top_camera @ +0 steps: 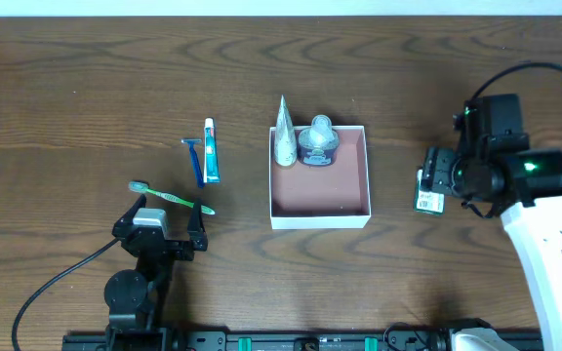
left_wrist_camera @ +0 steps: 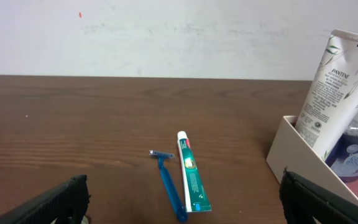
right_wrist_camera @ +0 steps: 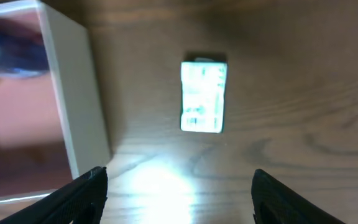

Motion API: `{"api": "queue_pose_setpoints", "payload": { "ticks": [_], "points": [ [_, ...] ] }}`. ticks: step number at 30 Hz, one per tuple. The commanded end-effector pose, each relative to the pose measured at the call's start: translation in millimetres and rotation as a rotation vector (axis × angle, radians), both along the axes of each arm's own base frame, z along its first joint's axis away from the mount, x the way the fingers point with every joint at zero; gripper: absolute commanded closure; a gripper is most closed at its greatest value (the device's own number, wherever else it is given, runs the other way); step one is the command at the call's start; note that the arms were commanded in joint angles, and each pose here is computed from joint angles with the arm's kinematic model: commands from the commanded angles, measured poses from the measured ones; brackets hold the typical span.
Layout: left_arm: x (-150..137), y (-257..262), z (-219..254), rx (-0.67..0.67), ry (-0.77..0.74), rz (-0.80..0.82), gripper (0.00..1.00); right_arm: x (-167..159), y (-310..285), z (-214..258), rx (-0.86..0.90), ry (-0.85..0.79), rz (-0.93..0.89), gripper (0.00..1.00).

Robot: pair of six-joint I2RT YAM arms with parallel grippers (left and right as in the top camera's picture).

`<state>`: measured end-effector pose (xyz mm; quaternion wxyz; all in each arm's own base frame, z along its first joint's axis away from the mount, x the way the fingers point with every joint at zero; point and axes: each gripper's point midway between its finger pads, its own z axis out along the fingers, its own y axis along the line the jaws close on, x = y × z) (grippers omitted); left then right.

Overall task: Pack container
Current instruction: 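Move right gripper to the green soap box and grasp it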

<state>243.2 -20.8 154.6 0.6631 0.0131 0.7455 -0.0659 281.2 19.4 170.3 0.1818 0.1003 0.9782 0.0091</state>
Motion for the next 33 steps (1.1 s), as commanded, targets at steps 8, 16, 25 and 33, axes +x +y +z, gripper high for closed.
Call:
{"api": "queue_pose_setpoints", "payload": {
  "ticks": [8,16,25,33],
  "points": [
    [0,0,-18,0.005,0.042,-0.003,0.02,-12,0,-90,0.023,0.037,-0.002,0.21],
    [0,0,-18,0.005,0.042,-0.003,0.02,-15,-17,-127,-0.026,0.021,-0.01,0.2],
    [0,0,-18,0.005,0.042,-0.003,0.02,2,-31,-145,-0.06,-0.081,0.023,0.1],
    [0,0,-18,0.005,0.042,-0.003,0.02,18,-33,-157,-0.088,-0.103,0.075,0.06]
  ]
}}
